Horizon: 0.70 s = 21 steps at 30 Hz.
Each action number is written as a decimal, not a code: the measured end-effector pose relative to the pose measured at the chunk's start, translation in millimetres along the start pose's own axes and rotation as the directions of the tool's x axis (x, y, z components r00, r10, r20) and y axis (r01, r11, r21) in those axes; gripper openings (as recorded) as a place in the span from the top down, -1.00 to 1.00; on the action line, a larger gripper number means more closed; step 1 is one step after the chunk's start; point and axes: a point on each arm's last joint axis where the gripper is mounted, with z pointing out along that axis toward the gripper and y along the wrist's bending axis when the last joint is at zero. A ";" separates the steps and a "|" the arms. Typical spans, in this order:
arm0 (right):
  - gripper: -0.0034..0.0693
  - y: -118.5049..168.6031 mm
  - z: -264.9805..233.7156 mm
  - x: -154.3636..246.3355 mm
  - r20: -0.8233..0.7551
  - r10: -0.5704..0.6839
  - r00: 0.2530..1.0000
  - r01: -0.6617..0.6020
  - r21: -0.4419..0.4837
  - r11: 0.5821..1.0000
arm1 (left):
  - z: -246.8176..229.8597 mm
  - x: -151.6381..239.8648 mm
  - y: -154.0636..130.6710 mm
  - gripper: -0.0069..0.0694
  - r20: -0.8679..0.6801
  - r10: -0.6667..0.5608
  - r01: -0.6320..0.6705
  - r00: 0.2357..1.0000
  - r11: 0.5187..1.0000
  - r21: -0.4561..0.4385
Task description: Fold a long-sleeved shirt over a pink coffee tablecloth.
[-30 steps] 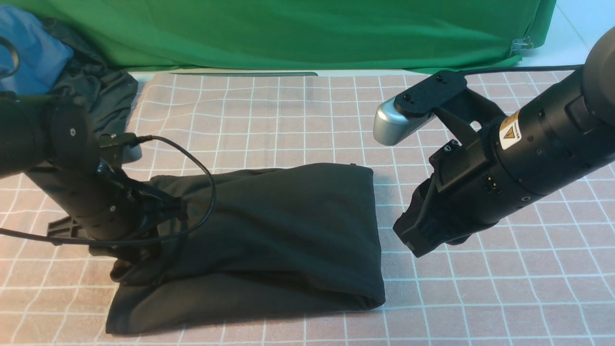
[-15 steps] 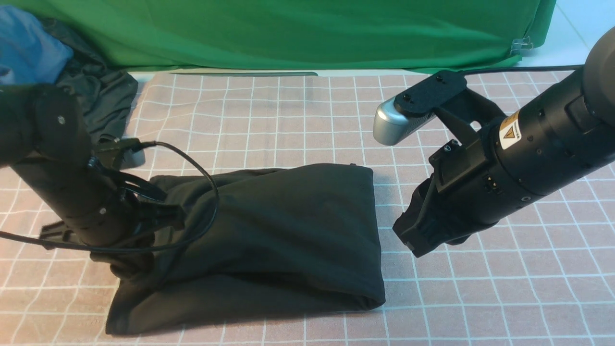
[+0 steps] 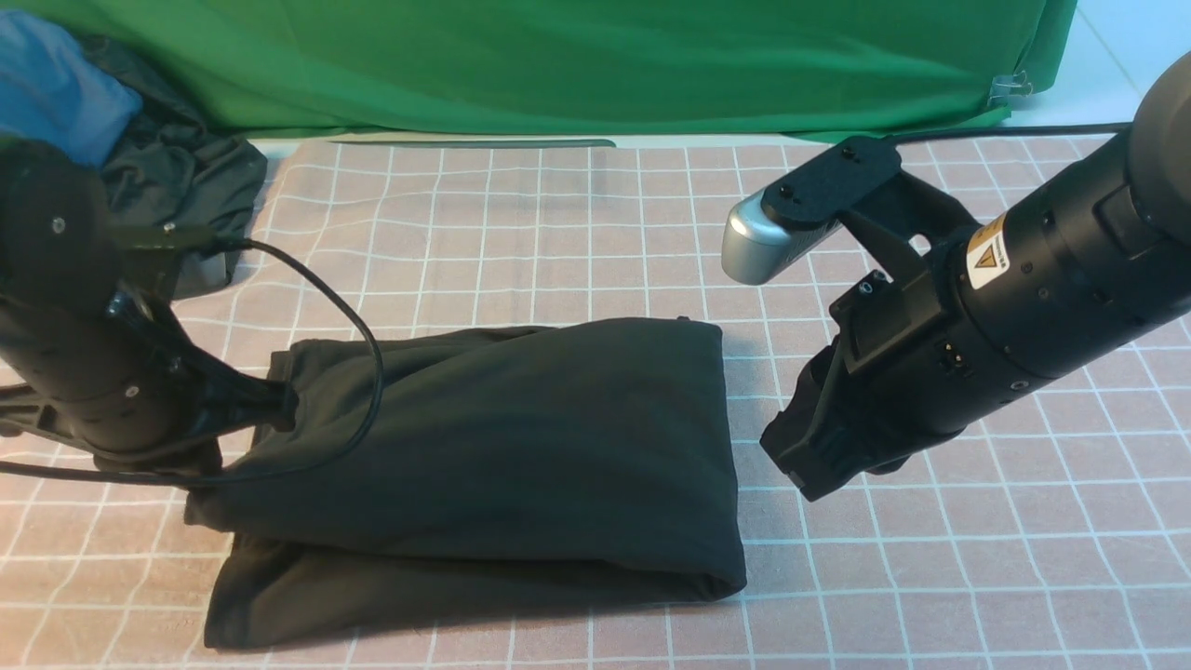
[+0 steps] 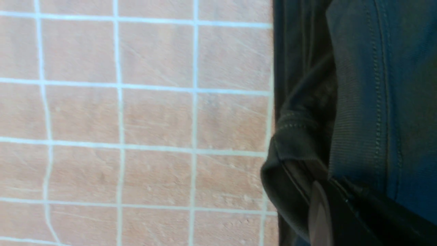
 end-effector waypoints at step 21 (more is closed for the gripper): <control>0.79 0.2 0.2 0.0 0.001 0.000 1.000 0.000 -0.002 1.000 | -0.7 9.0 4.5 0.62 -0.097 -0.054 0.049 0.994 0.997 -0.055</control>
